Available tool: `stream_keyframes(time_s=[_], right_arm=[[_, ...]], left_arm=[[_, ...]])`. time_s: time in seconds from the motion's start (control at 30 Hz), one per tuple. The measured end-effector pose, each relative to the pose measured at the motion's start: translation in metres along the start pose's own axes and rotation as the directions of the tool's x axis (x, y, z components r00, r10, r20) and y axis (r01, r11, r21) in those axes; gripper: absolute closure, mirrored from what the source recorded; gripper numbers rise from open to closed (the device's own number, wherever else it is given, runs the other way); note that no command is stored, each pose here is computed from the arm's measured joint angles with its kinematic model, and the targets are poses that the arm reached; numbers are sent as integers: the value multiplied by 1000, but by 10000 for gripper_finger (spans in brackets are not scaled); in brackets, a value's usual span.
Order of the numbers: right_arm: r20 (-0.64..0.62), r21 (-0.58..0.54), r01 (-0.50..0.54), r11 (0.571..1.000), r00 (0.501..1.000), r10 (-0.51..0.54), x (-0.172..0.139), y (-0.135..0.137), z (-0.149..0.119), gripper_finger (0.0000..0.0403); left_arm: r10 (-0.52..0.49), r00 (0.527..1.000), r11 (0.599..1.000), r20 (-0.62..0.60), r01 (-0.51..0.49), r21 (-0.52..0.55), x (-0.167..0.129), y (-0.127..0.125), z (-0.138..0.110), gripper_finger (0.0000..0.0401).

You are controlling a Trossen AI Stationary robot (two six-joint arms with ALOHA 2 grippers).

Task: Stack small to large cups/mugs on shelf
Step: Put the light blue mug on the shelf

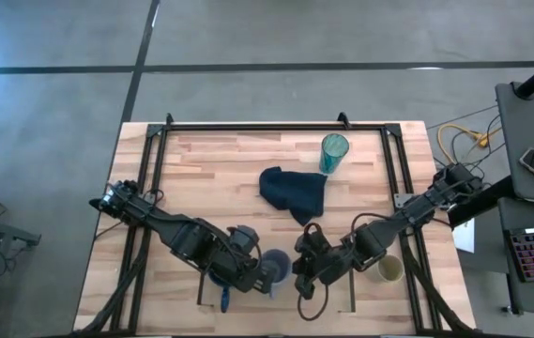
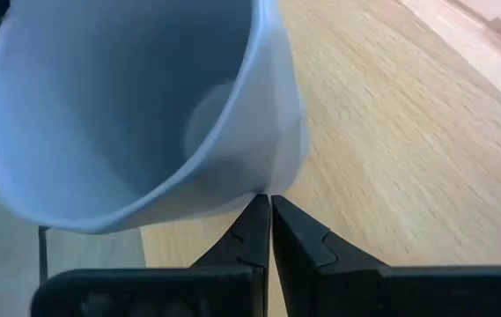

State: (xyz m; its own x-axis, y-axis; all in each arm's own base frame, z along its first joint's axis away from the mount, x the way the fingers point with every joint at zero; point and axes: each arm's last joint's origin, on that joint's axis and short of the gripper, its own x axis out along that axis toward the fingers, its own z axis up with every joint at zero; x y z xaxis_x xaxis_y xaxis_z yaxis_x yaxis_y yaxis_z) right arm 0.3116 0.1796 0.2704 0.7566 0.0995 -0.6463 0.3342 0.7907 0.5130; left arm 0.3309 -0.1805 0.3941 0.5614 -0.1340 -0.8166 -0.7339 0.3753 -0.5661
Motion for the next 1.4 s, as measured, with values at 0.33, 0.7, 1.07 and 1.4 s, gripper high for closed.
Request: stream_keyframes(time_s=[0.33,0.7,1.07,1.4], right_arm=[[-11,-23,-16,1000,1000,16,-3,2,2,394],[-20,-47,-18,999,1000,17,-4,2,1,394],[-32,-52,-3,999,1000,2,-10,-1,3,394],[2,-34,-4,999,1000,4,-11,-5,15,394]], left_arm=[[20,1000,1000,1,-20,15,0,2,0,342],[14,999,1000,-52,-13,19,-2,2,-3,342],[31,999,999,-16,-30,32,-23,10,-2,342],[-21,992,998,127,14,59,-43,13,5,342]])
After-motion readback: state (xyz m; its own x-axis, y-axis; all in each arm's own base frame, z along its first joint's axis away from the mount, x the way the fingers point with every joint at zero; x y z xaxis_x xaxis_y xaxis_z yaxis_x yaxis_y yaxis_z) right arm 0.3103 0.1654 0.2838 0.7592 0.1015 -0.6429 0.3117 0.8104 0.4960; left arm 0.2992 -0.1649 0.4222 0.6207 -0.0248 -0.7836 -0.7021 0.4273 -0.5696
